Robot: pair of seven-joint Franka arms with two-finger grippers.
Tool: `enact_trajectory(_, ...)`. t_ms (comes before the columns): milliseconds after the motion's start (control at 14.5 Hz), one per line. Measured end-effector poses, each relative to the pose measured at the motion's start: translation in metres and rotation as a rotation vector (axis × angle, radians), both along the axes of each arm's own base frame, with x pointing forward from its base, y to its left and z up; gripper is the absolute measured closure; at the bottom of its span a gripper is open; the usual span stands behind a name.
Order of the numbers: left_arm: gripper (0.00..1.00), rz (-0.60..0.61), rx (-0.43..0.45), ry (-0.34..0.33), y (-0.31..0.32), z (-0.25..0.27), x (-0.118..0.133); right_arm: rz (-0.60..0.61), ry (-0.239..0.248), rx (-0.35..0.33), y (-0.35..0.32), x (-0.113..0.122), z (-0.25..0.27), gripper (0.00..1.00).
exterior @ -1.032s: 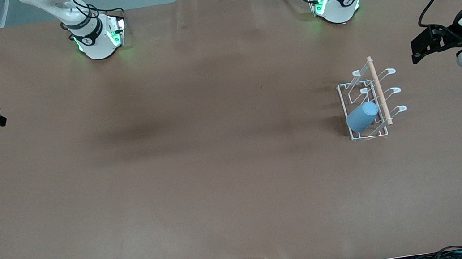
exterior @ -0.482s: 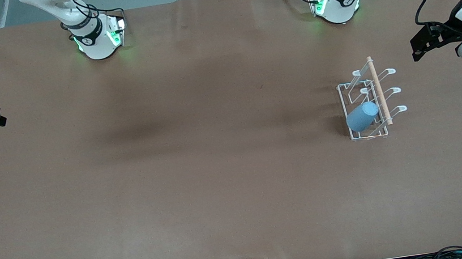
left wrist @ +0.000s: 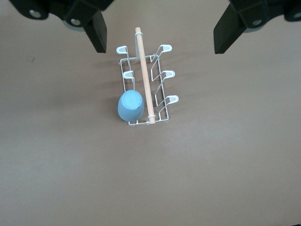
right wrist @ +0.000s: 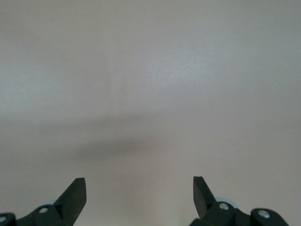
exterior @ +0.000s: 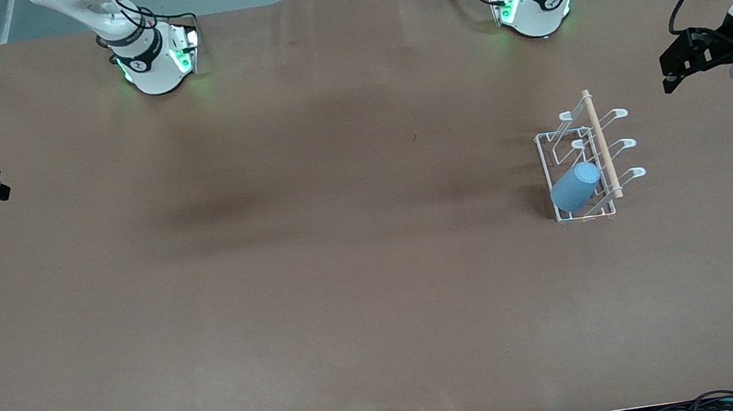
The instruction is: Hang cup on cup holder
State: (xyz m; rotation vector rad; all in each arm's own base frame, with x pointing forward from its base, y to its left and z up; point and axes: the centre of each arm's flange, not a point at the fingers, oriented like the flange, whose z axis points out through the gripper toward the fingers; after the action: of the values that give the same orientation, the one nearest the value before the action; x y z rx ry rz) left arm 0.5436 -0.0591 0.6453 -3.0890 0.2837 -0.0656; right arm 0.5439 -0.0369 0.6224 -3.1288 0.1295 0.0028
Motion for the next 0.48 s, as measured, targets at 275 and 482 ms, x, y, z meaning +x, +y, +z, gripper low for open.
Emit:
enact_trajectory(275,0.00,0.038,0.005,0.046,0.000,0.001,-0.007,0.000,0.000,0.000,0.000,0.000,0.000,0.00)
enact_trajectory(482,0.00,0.144,0.008,0.057,-0.007,0.003,-0.013,0.000,0.000,0.000,0.000,0.000,0.000,0.00)
